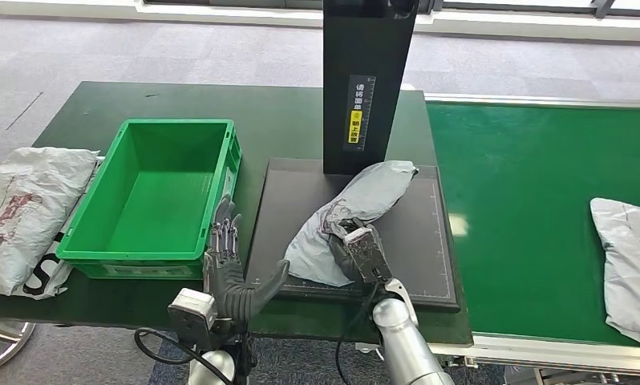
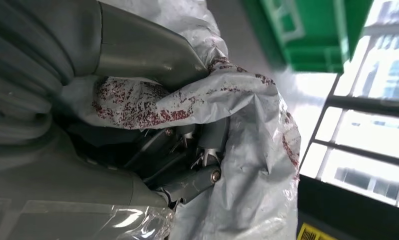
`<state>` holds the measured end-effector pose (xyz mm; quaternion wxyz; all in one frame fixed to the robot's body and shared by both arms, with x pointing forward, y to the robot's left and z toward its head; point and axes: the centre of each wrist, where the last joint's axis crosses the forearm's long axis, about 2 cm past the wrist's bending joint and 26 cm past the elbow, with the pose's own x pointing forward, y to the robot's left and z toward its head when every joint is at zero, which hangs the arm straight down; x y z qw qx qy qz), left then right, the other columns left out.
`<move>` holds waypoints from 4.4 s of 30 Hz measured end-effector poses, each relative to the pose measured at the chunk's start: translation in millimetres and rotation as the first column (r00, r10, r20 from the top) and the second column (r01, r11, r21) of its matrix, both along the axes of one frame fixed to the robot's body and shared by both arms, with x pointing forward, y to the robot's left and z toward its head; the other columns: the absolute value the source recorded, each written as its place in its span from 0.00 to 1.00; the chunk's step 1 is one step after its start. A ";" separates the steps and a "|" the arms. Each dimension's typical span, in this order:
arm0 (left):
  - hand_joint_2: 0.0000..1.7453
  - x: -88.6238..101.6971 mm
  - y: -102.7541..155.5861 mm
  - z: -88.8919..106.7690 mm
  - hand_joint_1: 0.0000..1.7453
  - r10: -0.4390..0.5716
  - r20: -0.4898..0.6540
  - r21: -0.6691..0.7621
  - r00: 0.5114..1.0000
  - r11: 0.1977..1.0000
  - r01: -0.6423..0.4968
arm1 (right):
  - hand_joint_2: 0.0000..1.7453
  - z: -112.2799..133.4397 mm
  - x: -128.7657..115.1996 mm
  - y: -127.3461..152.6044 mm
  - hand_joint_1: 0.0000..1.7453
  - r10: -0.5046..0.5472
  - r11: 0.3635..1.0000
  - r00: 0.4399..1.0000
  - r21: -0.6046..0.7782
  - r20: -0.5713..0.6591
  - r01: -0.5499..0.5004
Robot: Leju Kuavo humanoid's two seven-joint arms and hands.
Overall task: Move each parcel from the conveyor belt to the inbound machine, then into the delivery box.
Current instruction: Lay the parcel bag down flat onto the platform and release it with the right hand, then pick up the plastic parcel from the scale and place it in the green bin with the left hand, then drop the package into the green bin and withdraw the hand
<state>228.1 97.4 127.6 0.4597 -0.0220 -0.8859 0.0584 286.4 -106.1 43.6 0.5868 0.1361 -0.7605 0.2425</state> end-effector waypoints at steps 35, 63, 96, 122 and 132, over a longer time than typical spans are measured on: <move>1.00 0.5 0.3 -1.9 0.00 0.054 -0.009 0.017 0.998 0.998 -0.054 | 1.00 30.9 4.7 2.1 0.00 -0.237 0.971 0.945 0.065 0.225 0.228; 1.00 50.9 -27.5 -58.4 0.00 0.101 -0.182 0.748 0.978 0.660 0.071 | 1.00 196.5 -17.6 -87.8 0.00 -0.765 0.563 0.126 0.562 0.631 0.606; 1.00 65.7 -36.9 -52.1 1.00 0.190 -0.110 0.963 0.976 0.264 0.057 | 1.00 196.4 -18.3 -90.2 0.00 -0.775 0.553 0.124 0.570 0.620 0.607; 1.00 125.4 59.8 146.2 1.00 0.635 0.541 0.567 0.551 0.208 -0.797 | 1.00 192.6 -16.6 -89.7 0.00 -0.782 0.551 0.142 0.567 0.607 0.612; 1.00 159.8 78.3 122.4 1.00 0.585 0.550 0.679 0.596 0.103 -0.727 | 1.00 192.1 -16.3 -88.3 0.00 -0.784 0.553 0.150 0.569 0.602 0.609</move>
